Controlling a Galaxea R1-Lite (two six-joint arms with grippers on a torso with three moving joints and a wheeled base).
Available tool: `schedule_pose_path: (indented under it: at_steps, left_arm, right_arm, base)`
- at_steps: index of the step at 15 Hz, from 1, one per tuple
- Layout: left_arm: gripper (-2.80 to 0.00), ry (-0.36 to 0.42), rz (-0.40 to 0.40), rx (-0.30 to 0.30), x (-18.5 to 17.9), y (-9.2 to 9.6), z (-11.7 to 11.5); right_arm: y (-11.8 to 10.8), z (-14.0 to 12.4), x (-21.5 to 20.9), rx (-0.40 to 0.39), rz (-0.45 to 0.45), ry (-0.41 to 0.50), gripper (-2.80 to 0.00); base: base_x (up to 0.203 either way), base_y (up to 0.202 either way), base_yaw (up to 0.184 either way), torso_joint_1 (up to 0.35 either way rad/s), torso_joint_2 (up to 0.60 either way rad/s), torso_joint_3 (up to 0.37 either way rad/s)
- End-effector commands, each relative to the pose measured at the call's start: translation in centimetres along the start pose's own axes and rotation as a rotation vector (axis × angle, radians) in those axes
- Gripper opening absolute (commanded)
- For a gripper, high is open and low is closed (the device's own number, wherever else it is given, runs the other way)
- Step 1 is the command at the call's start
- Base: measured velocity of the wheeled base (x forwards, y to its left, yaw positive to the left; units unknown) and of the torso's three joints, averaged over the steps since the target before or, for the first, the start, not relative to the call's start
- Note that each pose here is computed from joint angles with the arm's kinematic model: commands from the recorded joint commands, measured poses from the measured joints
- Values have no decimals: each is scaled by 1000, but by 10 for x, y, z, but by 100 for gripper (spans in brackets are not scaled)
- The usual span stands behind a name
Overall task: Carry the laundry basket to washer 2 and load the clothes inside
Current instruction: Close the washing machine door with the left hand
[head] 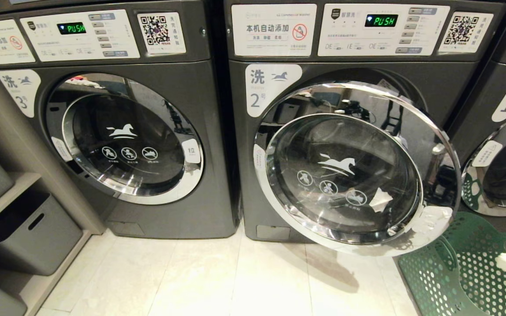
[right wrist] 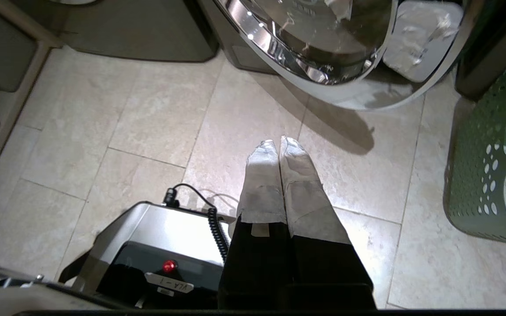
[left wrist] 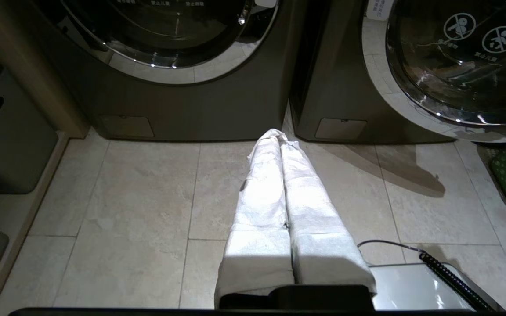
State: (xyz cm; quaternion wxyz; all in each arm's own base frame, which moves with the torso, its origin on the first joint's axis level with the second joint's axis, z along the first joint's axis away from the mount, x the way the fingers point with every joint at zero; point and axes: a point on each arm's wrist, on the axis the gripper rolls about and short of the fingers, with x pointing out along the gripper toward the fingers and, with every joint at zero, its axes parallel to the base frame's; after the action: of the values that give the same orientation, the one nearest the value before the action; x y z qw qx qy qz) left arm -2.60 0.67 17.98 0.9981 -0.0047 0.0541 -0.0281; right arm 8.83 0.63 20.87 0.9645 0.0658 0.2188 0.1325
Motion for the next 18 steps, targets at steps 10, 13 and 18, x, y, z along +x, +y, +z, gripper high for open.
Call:
schedule_pose_path:
  at_steps: [10, 13, 18]
  left_arm:
    - [-280, -3, 303, 17, 24, 5, -43]
    - [-280, -59, 258, -5, 32, 4, -57]
    - [-280, -39, 253, 3, 35, 3, -67]
  right_arm:
    - [-87, 29, 232, 27, -479, 62, -280]
    - [-112, 32, 255, 18, -599, 1, -280]
    - [-142, 24, 267, -13, -670, -35, -280]
  base:
    - [0, 0, 0, 0, 0, 0]
    - [0, 0, 0, 0, 0, 0]
    - [0, 0, 0, 0, 0, 0]
